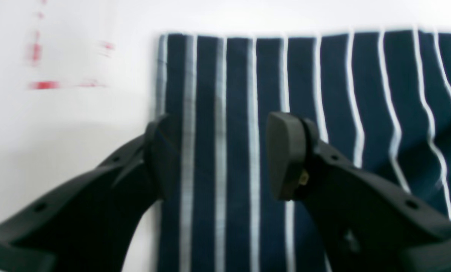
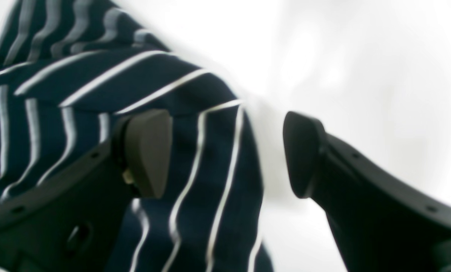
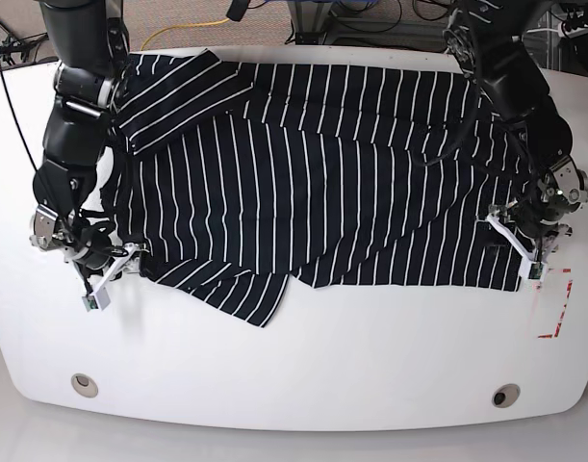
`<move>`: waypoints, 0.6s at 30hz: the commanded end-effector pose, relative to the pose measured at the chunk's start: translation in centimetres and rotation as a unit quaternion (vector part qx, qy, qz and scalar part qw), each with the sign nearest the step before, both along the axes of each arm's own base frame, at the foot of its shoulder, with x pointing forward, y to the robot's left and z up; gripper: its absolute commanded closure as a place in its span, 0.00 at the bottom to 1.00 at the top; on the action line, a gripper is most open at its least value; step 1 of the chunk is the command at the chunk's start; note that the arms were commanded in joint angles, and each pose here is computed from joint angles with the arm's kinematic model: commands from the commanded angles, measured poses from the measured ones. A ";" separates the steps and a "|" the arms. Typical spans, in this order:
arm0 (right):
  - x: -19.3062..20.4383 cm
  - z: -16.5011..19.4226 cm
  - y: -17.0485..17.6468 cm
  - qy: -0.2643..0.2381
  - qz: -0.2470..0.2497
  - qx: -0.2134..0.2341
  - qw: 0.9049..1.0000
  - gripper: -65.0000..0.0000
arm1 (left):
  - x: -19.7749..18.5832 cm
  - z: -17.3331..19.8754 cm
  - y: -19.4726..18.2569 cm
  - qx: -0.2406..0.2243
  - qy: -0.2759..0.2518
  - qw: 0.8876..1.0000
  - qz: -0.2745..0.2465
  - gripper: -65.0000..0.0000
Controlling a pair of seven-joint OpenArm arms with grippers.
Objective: Fold the T-shirt properly
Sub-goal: 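Release the shirt and move both grippers to the shirt's hem edge, then grasp the hem edge with both grippers and lift it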
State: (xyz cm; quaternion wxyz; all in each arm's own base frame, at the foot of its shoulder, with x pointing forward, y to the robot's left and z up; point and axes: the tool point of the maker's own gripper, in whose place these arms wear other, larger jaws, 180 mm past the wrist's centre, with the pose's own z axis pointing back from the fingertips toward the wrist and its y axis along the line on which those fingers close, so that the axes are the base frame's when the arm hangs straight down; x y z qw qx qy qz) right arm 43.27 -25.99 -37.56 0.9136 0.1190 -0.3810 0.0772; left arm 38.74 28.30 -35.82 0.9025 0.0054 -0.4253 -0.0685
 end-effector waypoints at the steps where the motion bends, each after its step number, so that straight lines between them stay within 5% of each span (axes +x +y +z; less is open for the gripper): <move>1: 2.1 1.4 -0.5 -0.039 -0.011 0.016 0.999 0.33 | 1.3 2.1 0.2 0.001 -0.037 0.999 -0.003 0.49; 14: 1.3 -2.1 2.5 -0.019 0.003 0.040 0.999 0.33 | 2.3 3.5 1.4 0.006 -0.050 0.998 0.023 0.47; 18: 1.0 -2.6 3.2 -0.015 0.006 0.045 0.999 0.52 | 2.6 3.2 3.6 0.001 -0.044 0.996 0.072 0.37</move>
